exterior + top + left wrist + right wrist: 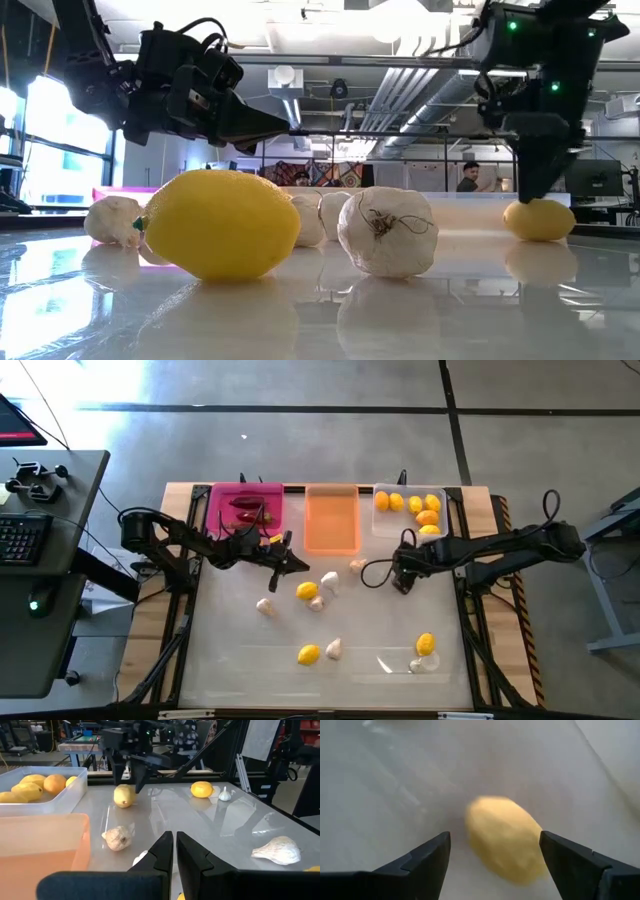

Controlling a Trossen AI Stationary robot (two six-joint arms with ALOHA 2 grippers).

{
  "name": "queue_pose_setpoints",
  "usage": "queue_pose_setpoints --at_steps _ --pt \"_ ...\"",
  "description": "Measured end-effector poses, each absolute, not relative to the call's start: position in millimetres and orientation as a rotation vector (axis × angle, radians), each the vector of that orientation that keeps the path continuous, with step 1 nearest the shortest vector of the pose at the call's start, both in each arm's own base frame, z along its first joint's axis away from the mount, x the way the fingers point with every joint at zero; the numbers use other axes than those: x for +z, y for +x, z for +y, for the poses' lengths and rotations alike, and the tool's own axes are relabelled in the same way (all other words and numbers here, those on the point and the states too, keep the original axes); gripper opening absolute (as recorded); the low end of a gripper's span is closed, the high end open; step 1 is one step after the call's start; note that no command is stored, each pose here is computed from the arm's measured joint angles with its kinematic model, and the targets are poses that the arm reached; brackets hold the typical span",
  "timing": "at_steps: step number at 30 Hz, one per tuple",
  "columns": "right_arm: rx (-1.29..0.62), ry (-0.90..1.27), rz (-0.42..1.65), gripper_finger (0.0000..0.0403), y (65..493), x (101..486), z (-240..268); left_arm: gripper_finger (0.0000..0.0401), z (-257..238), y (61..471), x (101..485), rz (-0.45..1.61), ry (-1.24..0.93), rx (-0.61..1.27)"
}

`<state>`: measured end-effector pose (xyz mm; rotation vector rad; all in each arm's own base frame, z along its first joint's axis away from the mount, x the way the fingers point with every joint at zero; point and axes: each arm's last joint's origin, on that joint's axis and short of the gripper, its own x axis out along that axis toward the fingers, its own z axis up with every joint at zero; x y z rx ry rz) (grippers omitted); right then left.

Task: Sort produce into baskets
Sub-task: Put the yellow lemon into the transparent bin

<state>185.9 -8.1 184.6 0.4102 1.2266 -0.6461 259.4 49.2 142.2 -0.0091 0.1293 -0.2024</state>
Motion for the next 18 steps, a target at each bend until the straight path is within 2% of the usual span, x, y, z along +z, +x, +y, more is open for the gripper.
queue_pose_setpoints --at_steps 6,18 --pt "-0.41 0.114 1.293 0.0295 187 182 -8 0.001 49 259 141 0.141 -0.013 -0.202" --pt "-0.366 0.089 1.432 0.0252 199 158 -8 0.001 49 259 140 0.152 -0.009 -0.203"
